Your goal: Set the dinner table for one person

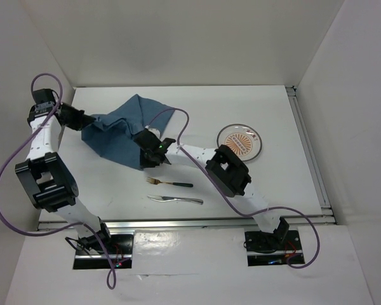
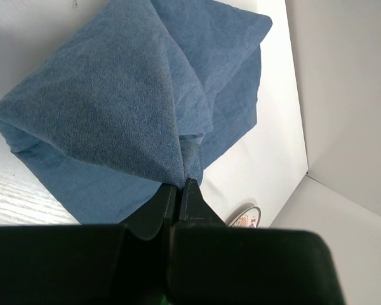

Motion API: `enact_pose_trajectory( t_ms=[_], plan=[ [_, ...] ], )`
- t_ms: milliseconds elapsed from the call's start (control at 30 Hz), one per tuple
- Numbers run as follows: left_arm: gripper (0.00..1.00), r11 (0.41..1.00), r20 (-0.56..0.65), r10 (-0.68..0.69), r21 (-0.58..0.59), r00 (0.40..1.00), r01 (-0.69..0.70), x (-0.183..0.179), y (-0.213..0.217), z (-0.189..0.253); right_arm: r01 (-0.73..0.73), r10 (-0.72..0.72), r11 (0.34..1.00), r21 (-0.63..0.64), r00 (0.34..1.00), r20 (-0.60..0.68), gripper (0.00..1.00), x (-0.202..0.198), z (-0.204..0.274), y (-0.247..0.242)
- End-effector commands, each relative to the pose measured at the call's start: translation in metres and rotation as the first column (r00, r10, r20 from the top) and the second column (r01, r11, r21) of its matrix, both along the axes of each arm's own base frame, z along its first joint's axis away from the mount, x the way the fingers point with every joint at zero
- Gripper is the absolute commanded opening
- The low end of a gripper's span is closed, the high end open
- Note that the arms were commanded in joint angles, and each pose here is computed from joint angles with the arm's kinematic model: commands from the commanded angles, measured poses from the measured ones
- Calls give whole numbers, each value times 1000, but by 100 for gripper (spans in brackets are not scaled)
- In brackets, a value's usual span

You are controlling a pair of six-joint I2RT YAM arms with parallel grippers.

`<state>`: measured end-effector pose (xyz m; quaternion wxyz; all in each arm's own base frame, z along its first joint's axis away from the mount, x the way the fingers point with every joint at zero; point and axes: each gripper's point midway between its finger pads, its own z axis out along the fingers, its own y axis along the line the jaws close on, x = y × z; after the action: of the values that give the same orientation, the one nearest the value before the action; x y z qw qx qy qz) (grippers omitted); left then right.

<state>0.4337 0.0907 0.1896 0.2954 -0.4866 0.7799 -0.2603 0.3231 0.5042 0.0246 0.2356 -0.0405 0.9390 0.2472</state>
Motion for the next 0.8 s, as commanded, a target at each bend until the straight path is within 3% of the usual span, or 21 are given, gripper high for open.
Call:
enact_pose_trajectory(
  t_ms=[0, 133, 267, 333, 367, 400, 500, 600, 667, 700, 767],
  plan=[
    [0, 999, 118, -32, 26, 993, 29, 5, -1, 45, 55, -55, 998, -22, 998, 20, 0, 12, 8, -8],
    [0, 991, 172, -116, -42, 978, 125, 19, -14, 54, 101, -102, 995, 16, 990, 95, 0, 55, 54, -46],
    [0, 962, 231, -224, -104, 947, 253, 43, -40, 64, 143, -163, 985, 93, 947, 278, 0, 125, 141, -100],
    [0, 938, 338, -278, -106, 899, 330, 71, -58, 82, 137, -180, 982, 127, 873, 454, 0, 166, 205, -129],
    [0, 927, 377, -308, -90, 874, 365, 80, -63, 91, 159, -204, 978, 135, 860, 467, 0, 175, 209, -137],
    [0, 919, 400, -324, -83, 857, 386, 86, -63, 99, 159, -215, 976, 148, 814, 540, 0, 188, 244, -150],
    [0, 905, 478, -319, -102, 818, 412, 79, -72, 127, 200, -248, 969, 148, 734, 632, 0, 201, 291, -175],
    [0, 932, 548, -232, -111, 804, 345, 43, -67, 131, 276, -326, 943, 184, 677, 659, 0, 195, 317, -208],
    [0, 946, 518, -201, -118, 832, 302, 29, -68, 111, 294, -330, 942, 161, 731, 597, 0, 186, 274, -228],
    [0, 946, 419, -181, -173, 890, 274, 14, -72, 71, 286, -354, 935, 210, 728, 587, 0, 175, 282, -230],
    [0, 955, 363, -156, -184, 919, 234, -5, -78, 47, 322, -345, 937, 137, 789, 509, 0, 159, 223, -247]
  ],
)
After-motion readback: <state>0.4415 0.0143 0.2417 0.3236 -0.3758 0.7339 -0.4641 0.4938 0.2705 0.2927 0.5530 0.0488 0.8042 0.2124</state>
